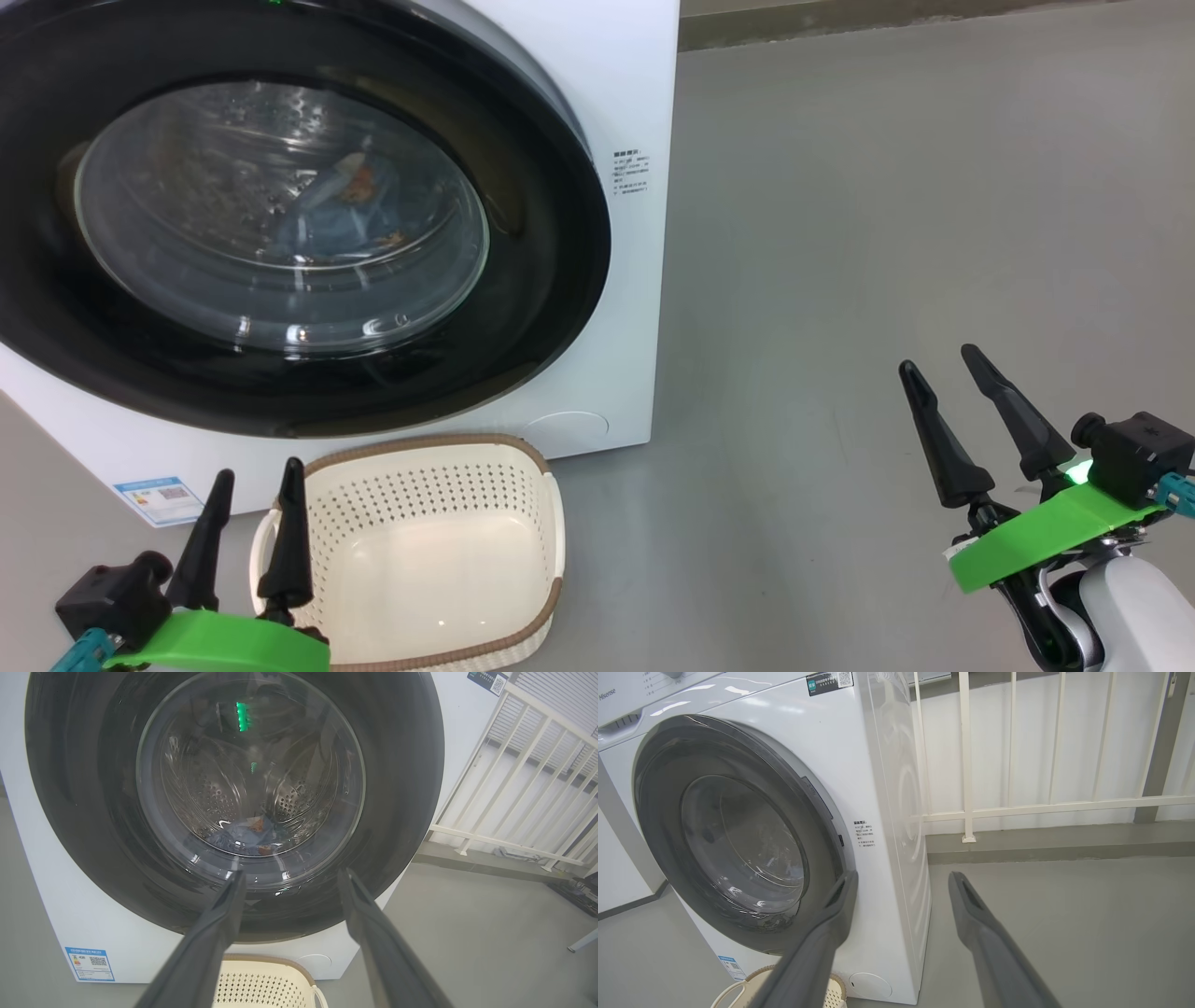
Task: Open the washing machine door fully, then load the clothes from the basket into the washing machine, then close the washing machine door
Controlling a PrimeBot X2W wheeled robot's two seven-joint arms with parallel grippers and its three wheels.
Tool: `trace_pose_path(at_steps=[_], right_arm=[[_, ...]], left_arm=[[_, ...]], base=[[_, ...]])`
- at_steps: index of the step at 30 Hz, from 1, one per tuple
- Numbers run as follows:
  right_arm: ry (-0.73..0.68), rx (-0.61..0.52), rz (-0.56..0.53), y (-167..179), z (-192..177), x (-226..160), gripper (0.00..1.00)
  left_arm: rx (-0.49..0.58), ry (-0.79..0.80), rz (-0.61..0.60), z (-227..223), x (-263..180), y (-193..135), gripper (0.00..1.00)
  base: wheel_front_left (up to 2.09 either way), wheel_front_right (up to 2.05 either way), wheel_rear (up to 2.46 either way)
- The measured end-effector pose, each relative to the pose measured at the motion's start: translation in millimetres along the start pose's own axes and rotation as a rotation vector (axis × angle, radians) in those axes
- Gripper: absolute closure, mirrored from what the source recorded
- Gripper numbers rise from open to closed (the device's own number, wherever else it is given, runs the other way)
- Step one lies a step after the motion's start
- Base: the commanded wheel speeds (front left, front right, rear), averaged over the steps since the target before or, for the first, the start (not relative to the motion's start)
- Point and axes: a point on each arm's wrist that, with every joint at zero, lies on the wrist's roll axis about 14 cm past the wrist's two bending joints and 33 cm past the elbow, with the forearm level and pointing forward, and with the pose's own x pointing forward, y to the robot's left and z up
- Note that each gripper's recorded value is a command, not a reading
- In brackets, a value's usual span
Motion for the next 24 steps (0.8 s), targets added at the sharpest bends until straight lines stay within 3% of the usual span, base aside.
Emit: trace_pose_path(at_steps=[24], right_arm=[[0.017,0.007,0.01,3.7,-6.8,1.1,0.0]], left_arm=[[0.005,-0.008,0.024,2.5,-3.0,7.1,0.0]], base=[[0.0,0.0,0.0]])
